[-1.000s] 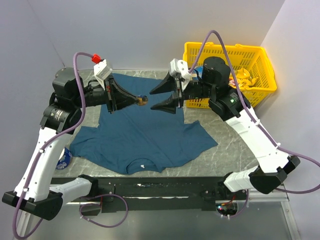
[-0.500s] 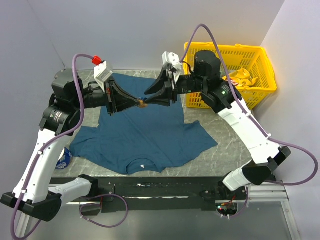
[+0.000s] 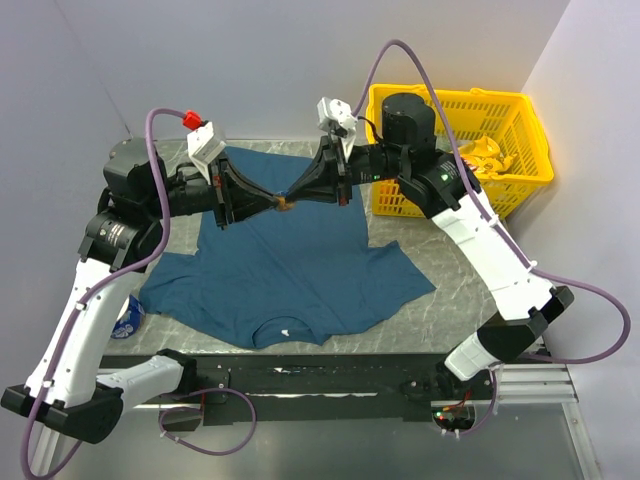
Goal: Pin the brooch onto the clothing
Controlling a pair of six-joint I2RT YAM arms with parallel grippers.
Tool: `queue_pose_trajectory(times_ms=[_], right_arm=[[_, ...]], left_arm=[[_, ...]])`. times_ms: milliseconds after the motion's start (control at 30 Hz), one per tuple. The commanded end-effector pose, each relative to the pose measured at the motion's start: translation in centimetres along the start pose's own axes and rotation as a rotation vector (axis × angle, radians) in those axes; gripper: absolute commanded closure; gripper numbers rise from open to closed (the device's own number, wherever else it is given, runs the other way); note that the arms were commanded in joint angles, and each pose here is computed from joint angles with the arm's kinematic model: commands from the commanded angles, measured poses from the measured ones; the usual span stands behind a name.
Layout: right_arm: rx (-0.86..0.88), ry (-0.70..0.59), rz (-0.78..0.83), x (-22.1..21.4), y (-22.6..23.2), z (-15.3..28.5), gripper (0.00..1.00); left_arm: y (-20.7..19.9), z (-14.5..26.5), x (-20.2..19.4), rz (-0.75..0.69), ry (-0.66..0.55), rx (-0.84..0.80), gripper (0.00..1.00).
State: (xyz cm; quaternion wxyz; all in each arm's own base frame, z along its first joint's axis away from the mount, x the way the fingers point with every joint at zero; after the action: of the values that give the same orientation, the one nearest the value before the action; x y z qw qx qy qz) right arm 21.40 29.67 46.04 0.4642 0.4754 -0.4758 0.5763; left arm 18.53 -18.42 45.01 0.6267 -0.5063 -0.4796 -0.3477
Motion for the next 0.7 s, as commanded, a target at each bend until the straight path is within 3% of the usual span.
queue_pose_trajectory(times_ms=[0, 133, 233, 400, 667], right_arm=[[-0.022, -0.006, 0.032, 1.0, -0.1, -0.1, 1.00], [-0.131, -0.015, 0.015, 1.1, -1.0, 0.2, 1.00], [-0.214, -0.036, -0.032, 1.1, -1.6, 0.6, 1.00], [-0.296, -0.093, -0.088, 1.7, -2.5, 1.0, 1.00], [-0.392, -0.054, -0.298, -0.9, -4.3, 0.1, 1.00]], left_arm=[[-0.4, 0.2, 1.2, -0.049, -0.046, 0.034, 0.89], [0.2, 0.6, 2.2, -0.053, -0.091, 0.136, 0.39], [0.6, 0.7, 2.4, -0.043, -0.107, 0.169, 0.26], [2.3, -0.2, 1.7, 0.030, -0.084, 0.206, 0.21], [5.7, 1.0, 1.3, 0.082, -0.129, 0.447, 0.19]])
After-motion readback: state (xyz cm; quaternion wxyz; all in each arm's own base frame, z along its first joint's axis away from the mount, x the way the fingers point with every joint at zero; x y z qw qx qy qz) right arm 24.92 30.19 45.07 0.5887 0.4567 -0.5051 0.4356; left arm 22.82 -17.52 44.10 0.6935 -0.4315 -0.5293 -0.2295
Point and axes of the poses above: each gripper's point midway between its finger pads, its own z axis back along the fingers, its own y axis along the line the jaws close on, x = y × z, the point moved 5 cm from there along z, back along the fingers, and after that the axes turned 5 degrees about z, right-handed, at the moved point
